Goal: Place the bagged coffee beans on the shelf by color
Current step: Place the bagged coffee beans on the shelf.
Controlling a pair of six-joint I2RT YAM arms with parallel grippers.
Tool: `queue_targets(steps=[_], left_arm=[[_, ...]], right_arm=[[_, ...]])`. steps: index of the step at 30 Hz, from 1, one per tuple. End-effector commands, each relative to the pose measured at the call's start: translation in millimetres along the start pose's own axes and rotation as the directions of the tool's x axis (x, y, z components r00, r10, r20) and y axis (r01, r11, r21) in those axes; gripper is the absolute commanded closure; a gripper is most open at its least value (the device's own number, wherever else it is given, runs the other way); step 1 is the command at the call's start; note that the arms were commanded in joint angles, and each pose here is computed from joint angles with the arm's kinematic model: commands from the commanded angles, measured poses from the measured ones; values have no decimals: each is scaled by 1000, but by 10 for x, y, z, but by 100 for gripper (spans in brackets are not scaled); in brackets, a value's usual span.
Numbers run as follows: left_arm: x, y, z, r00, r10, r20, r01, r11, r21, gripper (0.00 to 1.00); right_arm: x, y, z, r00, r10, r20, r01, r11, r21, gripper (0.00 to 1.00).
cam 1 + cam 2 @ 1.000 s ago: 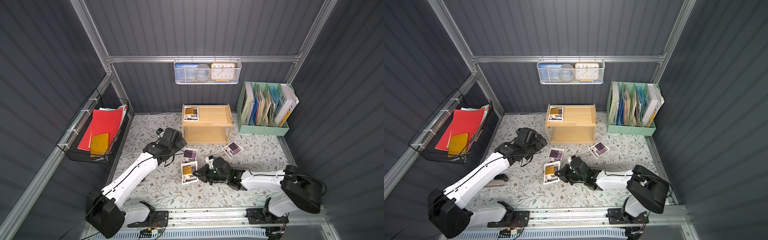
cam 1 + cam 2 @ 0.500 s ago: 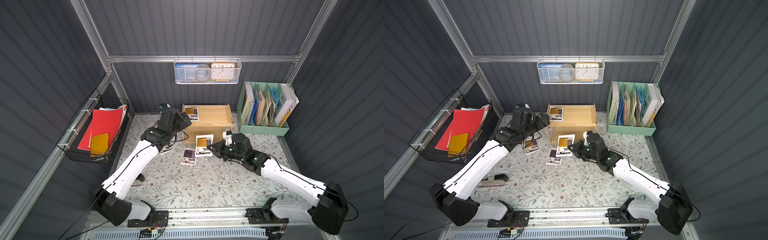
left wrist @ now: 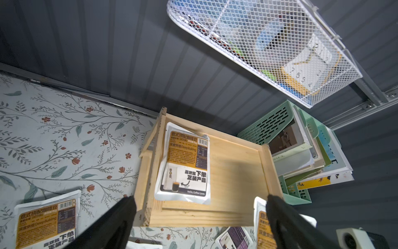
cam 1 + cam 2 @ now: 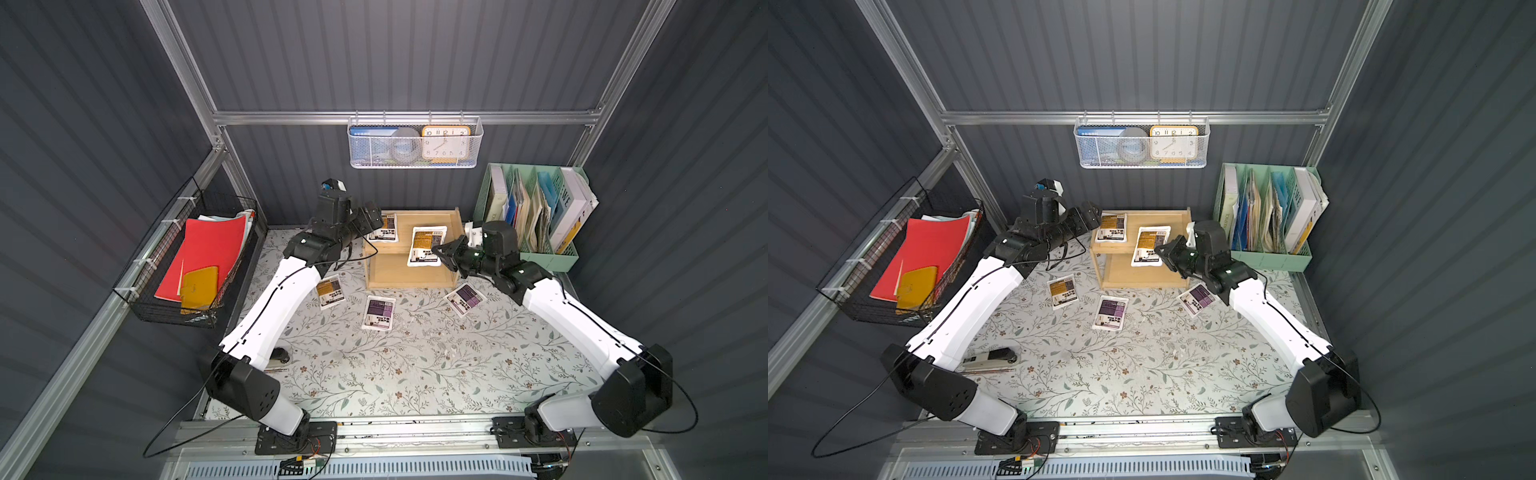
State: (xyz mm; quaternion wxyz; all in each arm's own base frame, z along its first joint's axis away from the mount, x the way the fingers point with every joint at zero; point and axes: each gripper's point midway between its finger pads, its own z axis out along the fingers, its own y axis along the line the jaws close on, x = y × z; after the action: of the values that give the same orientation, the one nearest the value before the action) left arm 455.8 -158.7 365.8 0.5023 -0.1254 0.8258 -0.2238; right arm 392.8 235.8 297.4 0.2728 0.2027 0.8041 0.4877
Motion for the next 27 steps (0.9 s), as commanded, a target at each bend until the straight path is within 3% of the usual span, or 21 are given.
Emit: queue_targets(steps=[1,8,19,22,25,27], left_arm=[[-158,-31,28,1000,19,22,-20,999,41,0],[-145,67,120,1000,12,10,-13,999,34,0],[-60,142,150,1000,8,-7,-8,1000,26,0],[-37,154,161,1000,5,-13,-5,1000,25,0],[-4,165,179,1000,5,-22,-4,1000,26,0],[4,183,179,1000,2,-23,-2,1000,22,0]], right_arm=[[-180,43,50,1000,-31,2,31,999,6,95],[-493,36,311,999,-37,6,37,999,21,93],[-523,-97,718,997,-15,-75,17,999,30,88],[-533,-107,762,996,-27,-88,31,999,44,74],[-581,-145,770,996,-50,-76,56,995,81,53],[-601,-171,767,995,-65,-70,73,992,105,47]])
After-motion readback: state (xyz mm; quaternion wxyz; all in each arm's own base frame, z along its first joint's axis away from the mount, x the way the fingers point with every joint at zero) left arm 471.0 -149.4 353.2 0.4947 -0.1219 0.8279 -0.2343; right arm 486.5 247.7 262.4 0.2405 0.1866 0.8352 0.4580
